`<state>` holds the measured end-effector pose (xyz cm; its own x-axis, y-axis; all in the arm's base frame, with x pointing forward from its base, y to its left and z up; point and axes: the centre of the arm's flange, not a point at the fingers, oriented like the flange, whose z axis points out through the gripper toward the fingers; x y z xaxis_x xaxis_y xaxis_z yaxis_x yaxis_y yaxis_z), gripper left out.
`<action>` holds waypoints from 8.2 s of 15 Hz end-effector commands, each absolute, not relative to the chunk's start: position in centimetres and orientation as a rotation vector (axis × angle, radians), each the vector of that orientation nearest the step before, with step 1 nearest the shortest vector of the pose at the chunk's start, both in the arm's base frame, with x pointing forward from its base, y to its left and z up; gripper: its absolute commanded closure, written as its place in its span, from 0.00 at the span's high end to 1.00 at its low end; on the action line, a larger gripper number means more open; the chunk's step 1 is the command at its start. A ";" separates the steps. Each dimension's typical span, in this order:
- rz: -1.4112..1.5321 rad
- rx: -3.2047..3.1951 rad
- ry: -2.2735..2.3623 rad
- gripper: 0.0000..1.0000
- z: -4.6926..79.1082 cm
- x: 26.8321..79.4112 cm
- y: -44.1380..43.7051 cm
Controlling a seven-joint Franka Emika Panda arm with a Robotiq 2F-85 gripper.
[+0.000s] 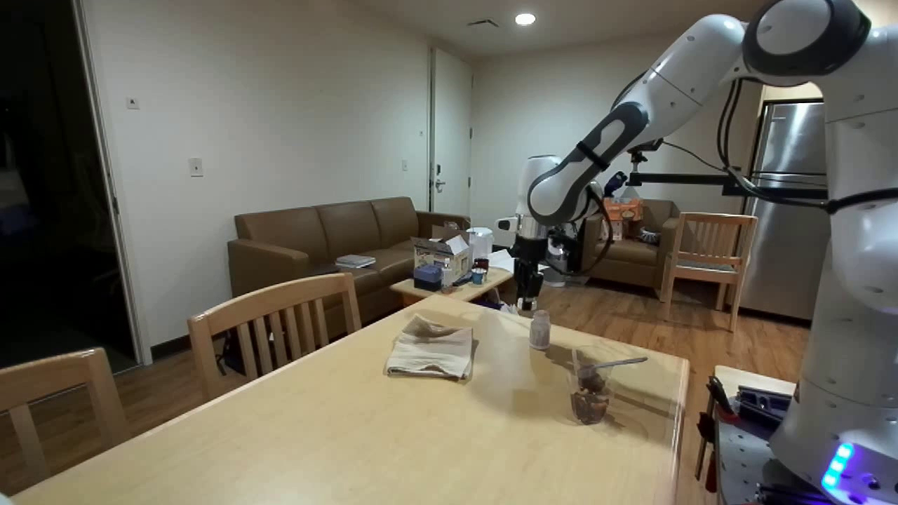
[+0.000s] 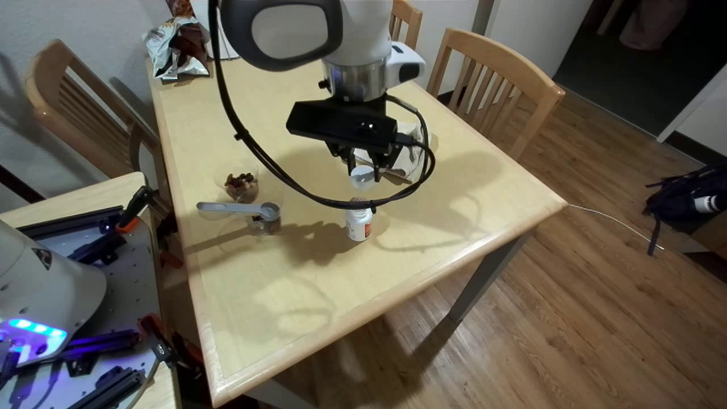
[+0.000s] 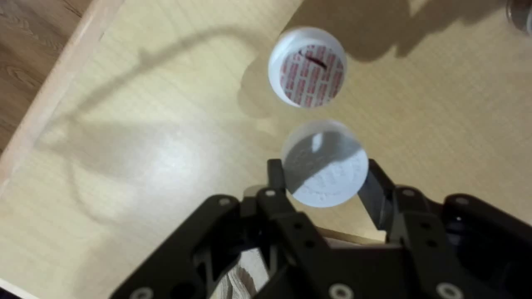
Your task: Use the white towel to wipe the table, then take the white lid and put it on the table, then move the clear cup towards the towel
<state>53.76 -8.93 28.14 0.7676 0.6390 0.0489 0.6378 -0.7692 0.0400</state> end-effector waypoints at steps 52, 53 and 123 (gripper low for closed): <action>-0.036 3.037 1.292 1.00 25.6 47.5 2.0; -0.031 3.049 1.282 1.00 25.6 47.0 2.2; -0.039 2.351 2.342 0.00 22.3 57.7 15.4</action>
